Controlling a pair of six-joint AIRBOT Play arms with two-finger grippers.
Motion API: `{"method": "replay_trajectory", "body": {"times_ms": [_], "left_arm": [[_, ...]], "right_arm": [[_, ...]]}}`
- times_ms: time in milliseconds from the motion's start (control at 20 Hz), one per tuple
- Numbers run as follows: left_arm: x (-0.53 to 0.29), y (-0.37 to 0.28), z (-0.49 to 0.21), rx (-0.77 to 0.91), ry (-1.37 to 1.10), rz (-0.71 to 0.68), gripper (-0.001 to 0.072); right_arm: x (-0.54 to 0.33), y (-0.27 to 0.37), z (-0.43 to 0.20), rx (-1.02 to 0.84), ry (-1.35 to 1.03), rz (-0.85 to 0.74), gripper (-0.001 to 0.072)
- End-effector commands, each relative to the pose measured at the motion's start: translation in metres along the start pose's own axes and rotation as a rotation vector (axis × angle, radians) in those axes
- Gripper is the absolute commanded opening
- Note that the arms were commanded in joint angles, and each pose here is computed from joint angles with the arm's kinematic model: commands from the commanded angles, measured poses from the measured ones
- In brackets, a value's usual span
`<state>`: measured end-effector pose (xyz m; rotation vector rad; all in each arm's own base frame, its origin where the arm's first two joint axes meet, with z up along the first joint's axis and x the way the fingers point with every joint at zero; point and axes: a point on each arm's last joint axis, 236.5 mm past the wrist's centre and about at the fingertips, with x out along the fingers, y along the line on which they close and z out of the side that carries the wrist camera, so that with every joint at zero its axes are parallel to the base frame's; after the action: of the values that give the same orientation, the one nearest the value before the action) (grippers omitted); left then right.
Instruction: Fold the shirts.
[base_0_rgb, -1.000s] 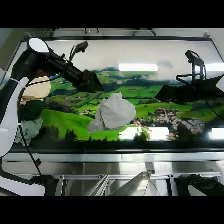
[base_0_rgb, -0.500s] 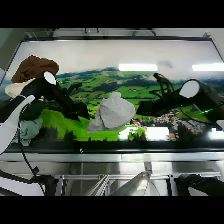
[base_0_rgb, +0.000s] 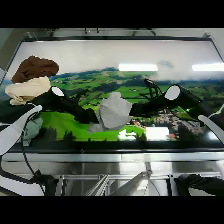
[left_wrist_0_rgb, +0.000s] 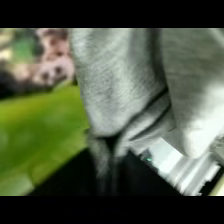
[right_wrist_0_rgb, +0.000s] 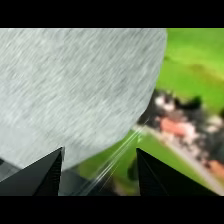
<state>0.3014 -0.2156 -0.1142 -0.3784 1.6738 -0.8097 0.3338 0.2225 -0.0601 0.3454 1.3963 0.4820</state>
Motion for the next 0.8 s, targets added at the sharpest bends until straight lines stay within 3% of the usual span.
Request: {"method": "replay_trajectory", "body": {"times_ms": [0,50,150,350,500,650,750], "left_arm": [[0.011,-0.016,0.001,0.034,0.019,-0.04,0.001],[0.009,-0.018,0.001,0.037,0.018,-0.043,0.0013],[0.0,-0.023,0.001,0.046,0.006,-0.049,0.0013],[-0.043,-0.044,0.002,0.073,-0.065,-0.089,0.0014],[-0.111,-0.114,0.01,0.125,-0.238,-0.304,0.0012],[-0.214,-0.209,-0.001,0.348,-0.447,-0.502,0.0011],[-0.275,-0.262,-0.021,0.535,-0.598,-0.477,0.0012]], "right_arm": [[0.02,-0.015,0.017,-0.006,-0.052,-0.026,0.0497],[0.023,-0.018,0.018,-0.013,-0.053,-0.029,0.0384],[0.022,-0.019,0.026,-0.043,-0.081,-0.03,0.002],[-0.01,0.011,0.056,-0.136,-0.153,0.062,0.0009],[-0.085,0.063,0.084,-0.246,-0.296,0.173,0.0009],[-0.216,0.13,0.096,-0.417,-0.576,0.254,0.001],[-0.306,0.16,0.085,-0.519,-0.802,0.241,0.001]]}}
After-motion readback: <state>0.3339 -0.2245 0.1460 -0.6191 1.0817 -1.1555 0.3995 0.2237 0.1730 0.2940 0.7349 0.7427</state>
